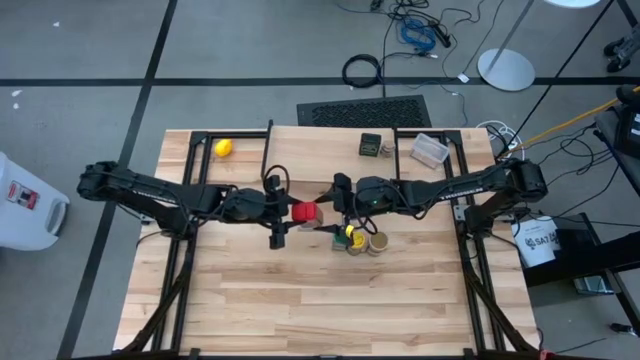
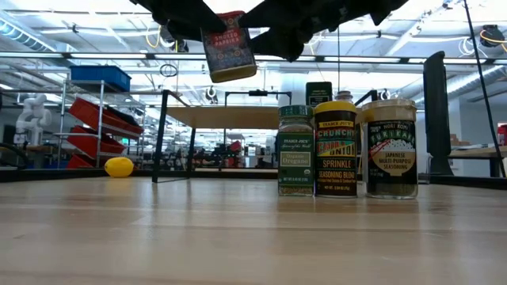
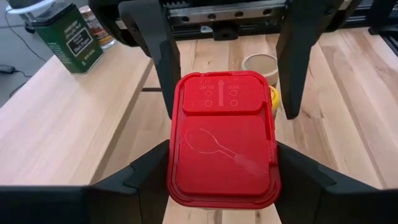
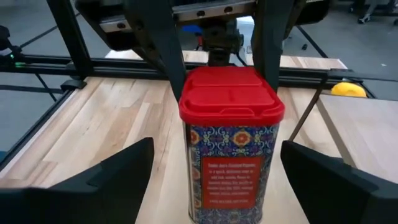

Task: Shelf spices
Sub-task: Put the red seasoning can on the shelf

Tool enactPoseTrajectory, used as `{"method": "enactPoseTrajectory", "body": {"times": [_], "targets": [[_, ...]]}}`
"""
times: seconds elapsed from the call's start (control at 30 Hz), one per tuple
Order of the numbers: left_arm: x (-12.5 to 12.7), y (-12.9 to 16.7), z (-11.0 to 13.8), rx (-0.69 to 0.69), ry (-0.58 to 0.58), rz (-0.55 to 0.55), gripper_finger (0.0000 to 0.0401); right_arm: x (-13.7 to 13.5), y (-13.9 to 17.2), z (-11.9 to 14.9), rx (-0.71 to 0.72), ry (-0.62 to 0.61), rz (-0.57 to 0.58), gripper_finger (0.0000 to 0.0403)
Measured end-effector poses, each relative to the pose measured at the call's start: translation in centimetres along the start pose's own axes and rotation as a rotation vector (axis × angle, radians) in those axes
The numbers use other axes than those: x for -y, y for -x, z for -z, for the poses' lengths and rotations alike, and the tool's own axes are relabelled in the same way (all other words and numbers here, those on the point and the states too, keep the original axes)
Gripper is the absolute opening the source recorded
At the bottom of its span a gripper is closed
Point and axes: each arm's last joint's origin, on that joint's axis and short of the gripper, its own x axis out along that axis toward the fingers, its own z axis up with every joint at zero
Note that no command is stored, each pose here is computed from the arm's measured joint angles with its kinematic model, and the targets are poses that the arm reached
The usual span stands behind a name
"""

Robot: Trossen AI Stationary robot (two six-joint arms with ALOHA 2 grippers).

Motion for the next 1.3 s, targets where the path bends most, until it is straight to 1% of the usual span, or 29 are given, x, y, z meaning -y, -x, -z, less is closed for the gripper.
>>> {"method": "enactPoseTrajectory", "body": {"times": [0.23, 0.33, 0.47, 0.83, 0.93, 1.03, 1.17, 1.3], "targets": [[0.0, 0.0, -0.1, 0.014, 0.004, -0.008, 0.0228, 0.0, -0.2, 0.1, 0.005, -0.002, 0.000, 0.0335], [-0.1, 0.0, -0.2, 0.018, 0.012, -0.010, 0.0228, 0.0, -0.6, 0.1, 0.024, -0.002, 0.000, 0.0325], [-0.1, 0.0, -0.2, 0.024, 0.016, -0.010, 0.0228, 0.1, -1.1, 0.4, 0.032, -0.002, 0.003, 0.0300], [-0.1, 0.0, -0.1, 0.013, 0.014, -0.009, 0.0228, 0.3, -1.1, 0.2, 0.055, -0.009, 0.009, 0.0204], [-0.1, 0.0, -0.1, 0.012, 0.018, -0.008, 0.0232, 0.3, -1.1, 0.2, 0.054, -0.006, 0.009, 0.0186], [-0.1, 0.0, -0.1, 0.014, 0.036, -0.010, 0.0247, 0.3, -1.1, 0.2, 0.054, -0.004, 0.009, 0.0184], [-0.1, 0.0, -0.2, 0.017, 0.042, -0.028, 0.0266, 0.3, -1.1, 0.3, 0.048, -0.004, 0.013, 0.0195], [-0.1, 0.0, -0.3, 0.031, 0.045, -0.025, 0.0281, 0.4, -1.1, 0.3, 0.045, -0.003, 0.011, 0.0191]]}}
